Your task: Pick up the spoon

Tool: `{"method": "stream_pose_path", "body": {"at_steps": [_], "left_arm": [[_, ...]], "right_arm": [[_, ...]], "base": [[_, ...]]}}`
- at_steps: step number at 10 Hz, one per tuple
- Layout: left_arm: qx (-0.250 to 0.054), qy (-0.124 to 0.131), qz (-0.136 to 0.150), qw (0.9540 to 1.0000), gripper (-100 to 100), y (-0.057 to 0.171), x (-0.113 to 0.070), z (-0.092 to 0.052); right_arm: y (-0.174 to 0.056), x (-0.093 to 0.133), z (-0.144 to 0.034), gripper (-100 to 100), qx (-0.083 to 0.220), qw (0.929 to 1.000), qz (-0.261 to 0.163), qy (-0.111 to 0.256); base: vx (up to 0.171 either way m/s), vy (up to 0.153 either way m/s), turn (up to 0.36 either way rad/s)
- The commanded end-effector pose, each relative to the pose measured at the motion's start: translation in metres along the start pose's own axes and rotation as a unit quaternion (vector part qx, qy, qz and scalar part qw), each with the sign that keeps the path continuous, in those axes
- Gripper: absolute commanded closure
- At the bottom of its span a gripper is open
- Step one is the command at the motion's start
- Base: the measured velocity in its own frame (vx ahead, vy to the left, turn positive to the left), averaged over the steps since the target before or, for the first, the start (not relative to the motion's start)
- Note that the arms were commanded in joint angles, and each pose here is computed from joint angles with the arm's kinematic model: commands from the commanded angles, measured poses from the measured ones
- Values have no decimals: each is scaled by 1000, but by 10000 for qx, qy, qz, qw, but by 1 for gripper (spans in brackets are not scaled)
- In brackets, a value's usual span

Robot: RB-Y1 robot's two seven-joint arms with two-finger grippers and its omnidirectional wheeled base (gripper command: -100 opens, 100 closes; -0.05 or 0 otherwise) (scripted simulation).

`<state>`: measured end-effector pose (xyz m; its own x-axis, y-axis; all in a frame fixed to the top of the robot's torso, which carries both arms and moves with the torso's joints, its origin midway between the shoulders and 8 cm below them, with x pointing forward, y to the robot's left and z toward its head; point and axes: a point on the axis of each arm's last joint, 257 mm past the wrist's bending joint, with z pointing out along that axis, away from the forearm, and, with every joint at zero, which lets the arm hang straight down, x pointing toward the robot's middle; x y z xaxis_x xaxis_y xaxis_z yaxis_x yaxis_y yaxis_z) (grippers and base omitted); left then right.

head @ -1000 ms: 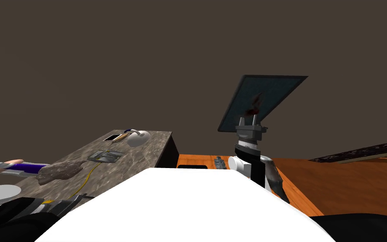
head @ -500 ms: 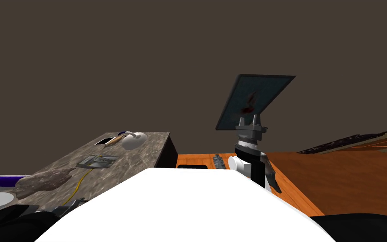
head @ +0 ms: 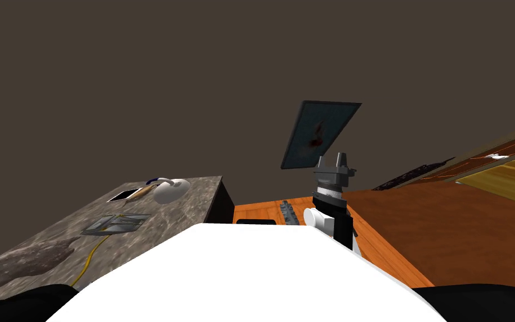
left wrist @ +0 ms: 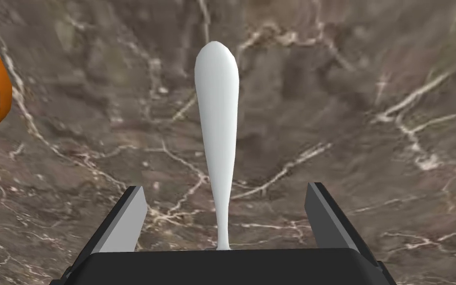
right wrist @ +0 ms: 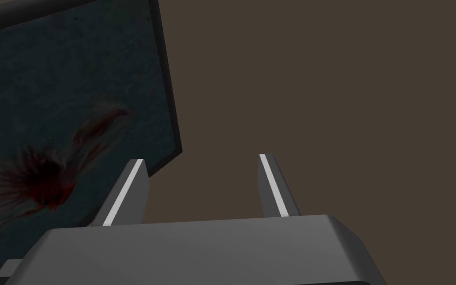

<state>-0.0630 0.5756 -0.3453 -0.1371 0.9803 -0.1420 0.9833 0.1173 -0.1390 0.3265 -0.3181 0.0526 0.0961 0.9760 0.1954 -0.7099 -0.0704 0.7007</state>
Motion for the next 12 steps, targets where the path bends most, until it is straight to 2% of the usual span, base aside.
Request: {"method": "stream_pose_path", "body": {"at_steps": [1, 2, 6, 7, 8, 12], "left_arm": [[0, 0, 0, 10000, -100, 0, 0, 0], [-3, 1, -5, 10000, 100, 0, 0, 0], [1, -10, -13, 10000, 100, 0, -1, 0], [1, -10, -14, 10000, 0, 0, -1, 0], [34, 17, 125, 9999, 100, 8, 2, -5], [115, 75, 495, 9987, 100, 33, 9, -22]], "right_arm": [[0, 0, 0, 0, 0, 10000, 0, 0], [0, 0, 0, 0, 0, 10000, 0, 0], [0, 0, 0, 0, 0, 10000, 0, 0], [0, 0, 0, 0, 0, 10000, 0, 0], [0, 0, 0, 0, 0, 10000, 0, 0], [0, 0, 0, 0, 0, 10000, -1, 0]], "base": [[-8, 0, 1], [0, 0, 0], [0, 0, 0], [0, 0, 0], [36, 15, 285], [68, -17, 213]]}}
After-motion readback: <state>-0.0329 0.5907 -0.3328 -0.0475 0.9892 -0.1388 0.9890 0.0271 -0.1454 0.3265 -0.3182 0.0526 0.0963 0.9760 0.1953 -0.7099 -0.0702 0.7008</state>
